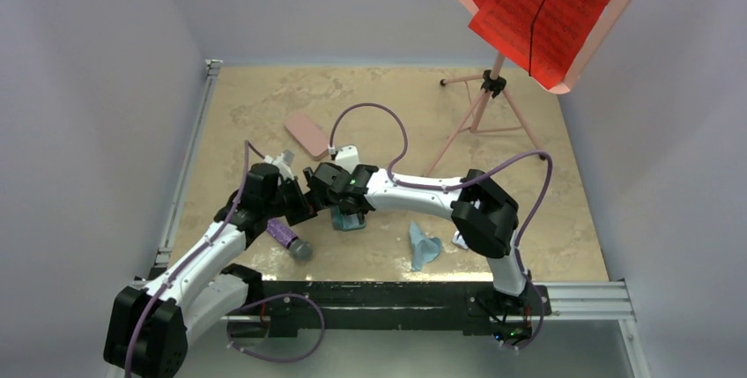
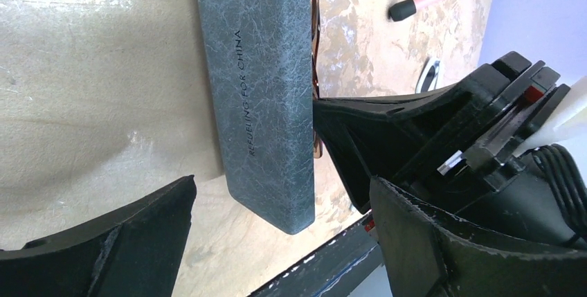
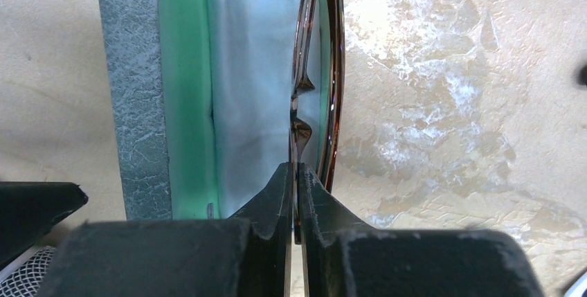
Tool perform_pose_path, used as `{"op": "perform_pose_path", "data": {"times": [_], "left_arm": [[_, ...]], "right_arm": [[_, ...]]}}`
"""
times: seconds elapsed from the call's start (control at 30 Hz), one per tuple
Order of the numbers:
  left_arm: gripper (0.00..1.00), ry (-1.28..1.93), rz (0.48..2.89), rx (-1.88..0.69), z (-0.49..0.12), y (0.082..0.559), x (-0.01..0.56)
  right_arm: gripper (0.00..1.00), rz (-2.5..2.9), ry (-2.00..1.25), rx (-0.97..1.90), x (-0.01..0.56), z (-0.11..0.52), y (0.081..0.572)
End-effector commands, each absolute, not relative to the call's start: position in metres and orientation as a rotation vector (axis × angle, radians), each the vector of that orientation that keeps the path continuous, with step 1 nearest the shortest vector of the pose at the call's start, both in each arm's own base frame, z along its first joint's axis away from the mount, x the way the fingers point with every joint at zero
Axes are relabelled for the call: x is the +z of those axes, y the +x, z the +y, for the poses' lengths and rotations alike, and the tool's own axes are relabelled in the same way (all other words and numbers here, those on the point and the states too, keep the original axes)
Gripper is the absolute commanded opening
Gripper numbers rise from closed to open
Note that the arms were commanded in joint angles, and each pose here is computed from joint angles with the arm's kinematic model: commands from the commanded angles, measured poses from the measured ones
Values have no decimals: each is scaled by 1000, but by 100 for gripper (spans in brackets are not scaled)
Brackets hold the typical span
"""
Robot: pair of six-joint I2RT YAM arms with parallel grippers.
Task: Organize the sunglasses
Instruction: Adjust the sunglasses in the sunglasses case.
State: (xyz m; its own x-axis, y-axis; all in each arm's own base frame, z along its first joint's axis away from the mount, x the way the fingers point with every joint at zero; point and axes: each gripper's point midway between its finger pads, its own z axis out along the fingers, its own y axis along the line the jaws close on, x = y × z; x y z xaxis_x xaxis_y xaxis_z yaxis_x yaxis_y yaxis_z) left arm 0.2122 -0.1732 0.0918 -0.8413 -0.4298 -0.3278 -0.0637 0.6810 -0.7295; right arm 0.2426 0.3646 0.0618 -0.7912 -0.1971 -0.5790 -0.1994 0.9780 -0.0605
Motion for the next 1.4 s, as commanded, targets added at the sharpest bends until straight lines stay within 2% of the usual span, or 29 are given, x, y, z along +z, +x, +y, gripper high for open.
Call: {"op": "perform_pose_path", "data": {"times": [0.0,0.37,0.77,0.97,1.37], "left_arm": [[100,-327,2342,-1016,-173,221,113],[100,-318,2333,-1018,-171,216,116],[100,-317,2331,-1026,-172,213,116],[100,-318,2336,-1033,-173,213,114],[100,-323,2341,-1050,-175,214,112]], "right_arm": [[5,2465,-253,-107,71,353,250],[13,2497,-294,-5,59,372,242],[30,2499,-306,167,63,391,235],[32,2483,-321,291,71,402,231],[34,2440,-301,362,87,402,228]]}}
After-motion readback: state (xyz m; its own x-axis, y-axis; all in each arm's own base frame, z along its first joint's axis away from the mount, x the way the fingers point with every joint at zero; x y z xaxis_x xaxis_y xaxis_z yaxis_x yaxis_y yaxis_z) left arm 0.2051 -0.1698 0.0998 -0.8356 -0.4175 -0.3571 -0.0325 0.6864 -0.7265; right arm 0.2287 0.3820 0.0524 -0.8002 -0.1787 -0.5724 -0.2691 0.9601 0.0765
